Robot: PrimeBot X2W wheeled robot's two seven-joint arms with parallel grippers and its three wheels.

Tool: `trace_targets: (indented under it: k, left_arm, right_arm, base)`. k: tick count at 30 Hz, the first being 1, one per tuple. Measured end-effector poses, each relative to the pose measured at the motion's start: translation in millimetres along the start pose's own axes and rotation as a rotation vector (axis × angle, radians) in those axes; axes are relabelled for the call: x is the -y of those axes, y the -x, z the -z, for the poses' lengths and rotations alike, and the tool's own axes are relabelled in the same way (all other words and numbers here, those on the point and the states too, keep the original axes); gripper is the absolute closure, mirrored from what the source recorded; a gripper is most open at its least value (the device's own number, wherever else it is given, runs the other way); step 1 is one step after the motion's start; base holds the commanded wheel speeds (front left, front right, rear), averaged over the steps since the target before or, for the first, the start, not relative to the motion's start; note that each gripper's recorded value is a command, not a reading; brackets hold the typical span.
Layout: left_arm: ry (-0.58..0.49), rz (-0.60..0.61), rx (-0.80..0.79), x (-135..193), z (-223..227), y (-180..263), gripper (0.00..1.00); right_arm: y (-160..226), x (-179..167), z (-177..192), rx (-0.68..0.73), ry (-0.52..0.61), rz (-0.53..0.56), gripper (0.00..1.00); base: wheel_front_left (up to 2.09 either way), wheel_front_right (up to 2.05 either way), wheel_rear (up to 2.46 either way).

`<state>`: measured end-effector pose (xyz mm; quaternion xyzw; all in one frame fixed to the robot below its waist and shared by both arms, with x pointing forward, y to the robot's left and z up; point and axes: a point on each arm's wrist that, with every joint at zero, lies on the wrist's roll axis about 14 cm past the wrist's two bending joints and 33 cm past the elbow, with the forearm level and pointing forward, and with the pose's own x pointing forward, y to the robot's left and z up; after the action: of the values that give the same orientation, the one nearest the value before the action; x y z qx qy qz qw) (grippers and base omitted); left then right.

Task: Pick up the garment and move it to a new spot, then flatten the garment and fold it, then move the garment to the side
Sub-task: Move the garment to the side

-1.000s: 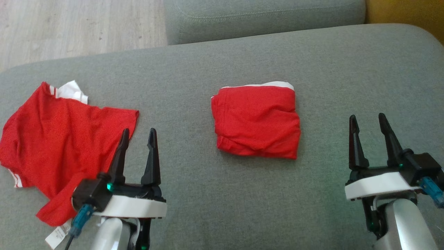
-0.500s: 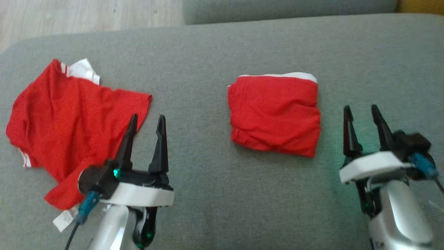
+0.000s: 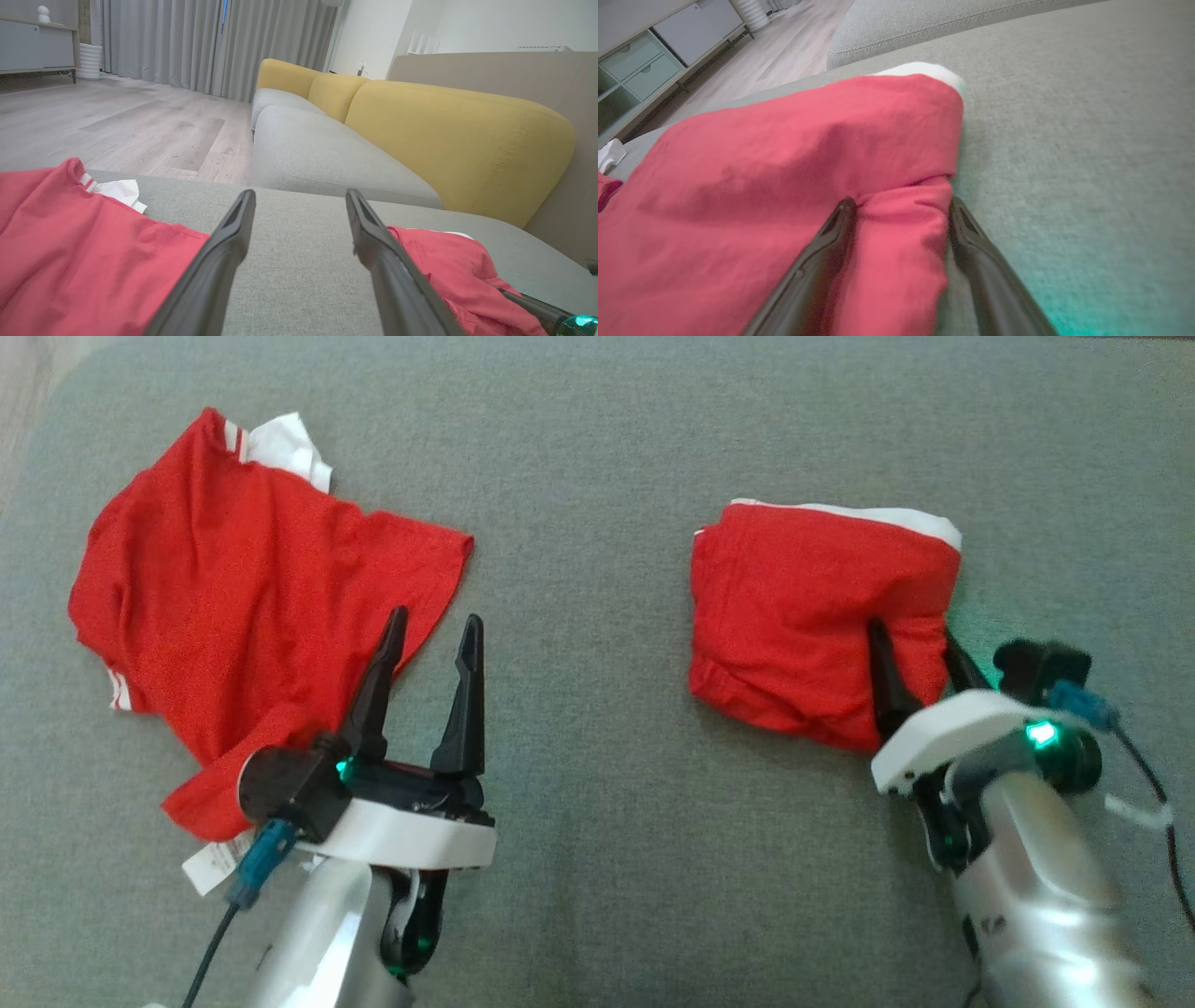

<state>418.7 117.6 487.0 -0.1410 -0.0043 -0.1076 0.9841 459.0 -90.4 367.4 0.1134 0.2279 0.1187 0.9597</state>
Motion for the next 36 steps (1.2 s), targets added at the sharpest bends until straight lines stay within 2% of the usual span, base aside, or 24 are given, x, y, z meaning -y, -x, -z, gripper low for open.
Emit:
trace_targets:
  k: [2,3,4,10,16,22,28,36]
  left_arm:
    - [-0.001,-0.010,-0.007,-3.5,2.4,0.5,0.00]
    - [-0.001,-0.013,-0.010,-4.5,3.4,0.7,0.00]
    - [-0.001,-0.014,-0.012,-4.9,3.9,1.0,0.00]
    - [0.000,0.011,-0.004,4.1,1.1,-1.0,0.00]
    - [0.007,0.070,0.013,24.2,-3.6,-7.2,0.00]
    - [0.035,0.169,0.032,60.1,-8.6,-15.9,0.00]
    - [0.074,0.234,0.050,83.3,-13.1,-24.3,0.00]
    - [0.075,0.257,0.052,86.8,-10.3,-41.2,0.00]
  right_arm:
    - [-8.5,-2.9,-1.1,-0.010,0.008,-0.011,0.00]
    - [-12.0,-4.1,-3.5,-0.007,0.025,-0.017,0.18]
    - [-14.1,-5.2,-6.4,0.000,0.036,-0.022,1.00]
    - [-6.3,-4.7,-6.6,0.018,0.109,-0.025,1.00]
    - [9.8,14.5,-14.4,0.036,0.222,0.014,1.00]
    - [39.2,76.9,-39.2,0.052,0.386,0.119,1.00]
    - [51.9,117.1,-59.7,0.029,0.496,0.162,1.00]
    - [70.9,202.7,-89.3,-0.074,0.632,0.295,1.00]
  base:
    - [0.00,0.00,0.00]
    - [0.00,0.00,0.00]
    - [0.00,0.00,0.00]
    - [0.00,0.00,0.00]
    - [0.00,0.00,0.00]
    - [0.00,0.00,0.00]
    - [0.00,0.00,0.00]
    - [0.00,0.00,0.00]
